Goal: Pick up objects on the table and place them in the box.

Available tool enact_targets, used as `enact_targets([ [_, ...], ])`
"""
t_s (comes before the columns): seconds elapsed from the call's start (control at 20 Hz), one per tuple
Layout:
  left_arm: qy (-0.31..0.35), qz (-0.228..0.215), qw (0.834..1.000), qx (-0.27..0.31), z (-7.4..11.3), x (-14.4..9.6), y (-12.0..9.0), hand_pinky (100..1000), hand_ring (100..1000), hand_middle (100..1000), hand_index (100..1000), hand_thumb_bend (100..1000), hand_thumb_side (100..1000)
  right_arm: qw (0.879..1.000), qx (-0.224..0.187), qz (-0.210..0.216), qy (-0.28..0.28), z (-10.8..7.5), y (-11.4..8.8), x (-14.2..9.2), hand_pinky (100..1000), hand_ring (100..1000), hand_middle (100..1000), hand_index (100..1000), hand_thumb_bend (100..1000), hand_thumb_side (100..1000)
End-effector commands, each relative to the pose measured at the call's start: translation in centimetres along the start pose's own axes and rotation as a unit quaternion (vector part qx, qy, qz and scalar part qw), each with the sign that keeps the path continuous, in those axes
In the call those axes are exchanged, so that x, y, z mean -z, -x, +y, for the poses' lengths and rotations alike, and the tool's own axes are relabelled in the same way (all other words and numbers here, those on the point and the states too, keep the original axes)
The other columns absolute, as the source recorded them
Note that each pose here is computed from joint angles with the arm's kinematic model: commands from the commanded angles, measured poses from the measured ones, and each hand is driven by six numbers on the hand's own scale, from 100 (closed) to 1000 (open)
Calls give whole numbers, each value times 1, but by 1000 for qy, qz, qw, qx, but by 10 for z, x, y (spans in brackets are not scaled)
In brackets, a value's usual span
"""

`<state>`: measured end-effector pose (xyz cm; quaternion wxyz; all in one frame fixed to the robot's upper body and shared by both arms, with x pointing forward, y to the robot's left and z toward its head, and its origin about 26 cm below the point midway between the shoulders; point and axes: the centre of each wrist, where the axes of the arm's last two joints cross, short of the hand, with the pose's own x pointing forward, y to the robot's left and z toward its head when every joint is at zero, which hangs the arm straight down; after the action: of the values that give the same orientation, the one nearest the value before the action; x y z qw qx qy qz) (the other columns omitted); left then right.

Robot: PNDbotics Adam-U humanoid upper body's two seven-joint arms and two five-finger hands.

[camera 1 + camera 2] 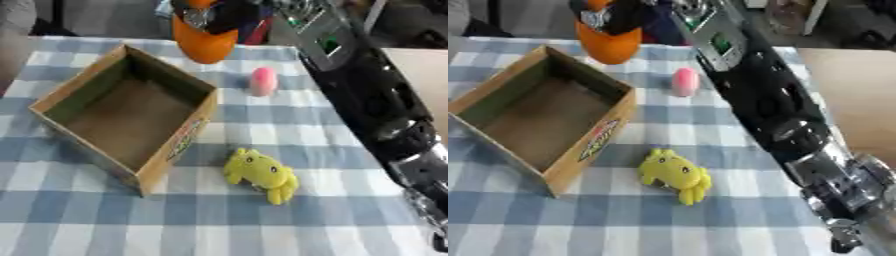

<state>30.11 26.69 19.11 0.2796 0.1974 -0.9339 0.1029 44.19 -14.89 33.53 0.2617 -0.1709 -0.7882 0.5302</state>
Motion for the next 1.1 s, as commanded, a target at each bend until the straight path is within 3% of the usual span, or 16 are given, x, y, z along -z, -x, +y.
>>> enact_targets([
  [0.05,6,-20,1000,-13,-3,8,-8,311,702,607,818,100,684,1000,-13,6,22,-1,-2,11,415,484,200,256,100,271],
  [0.25,6,-23,999,-24,-7,10,-10,311,702,607,817,100,684,999,-17,28,29,22,7,19,412,481,198,255,100,270],
  [0.3,6,-24,999,-26,-8,10,-10,311,702,607,817,100,684,999,-20,32,35,27,8,21,408,479,198,255,100,229],
  [0.35,6,-23,999,-27,-8,10,-10,311,702,607,817,100,684,998,-23,36,40,32,10,23,407,478,197,255,100,269],
  [0.45,7,-24,999,-29,-9,11,-11,311,701,607,817,100,684,997,-29,42,50,44,11,27,402,474,198,255,100,268],
  [0.7,8,-24,999,-34,-11,11,-12,311,701,607,817,100,683,995,-55,42,71,68,7,36,364,424,203,257,100,266],
  [1.1,9,-26,999,-40,-13,13,-13,311,700,607,817,100,682,993,-85,50,68,110,11,37,359,421,206,259,100,258],
])
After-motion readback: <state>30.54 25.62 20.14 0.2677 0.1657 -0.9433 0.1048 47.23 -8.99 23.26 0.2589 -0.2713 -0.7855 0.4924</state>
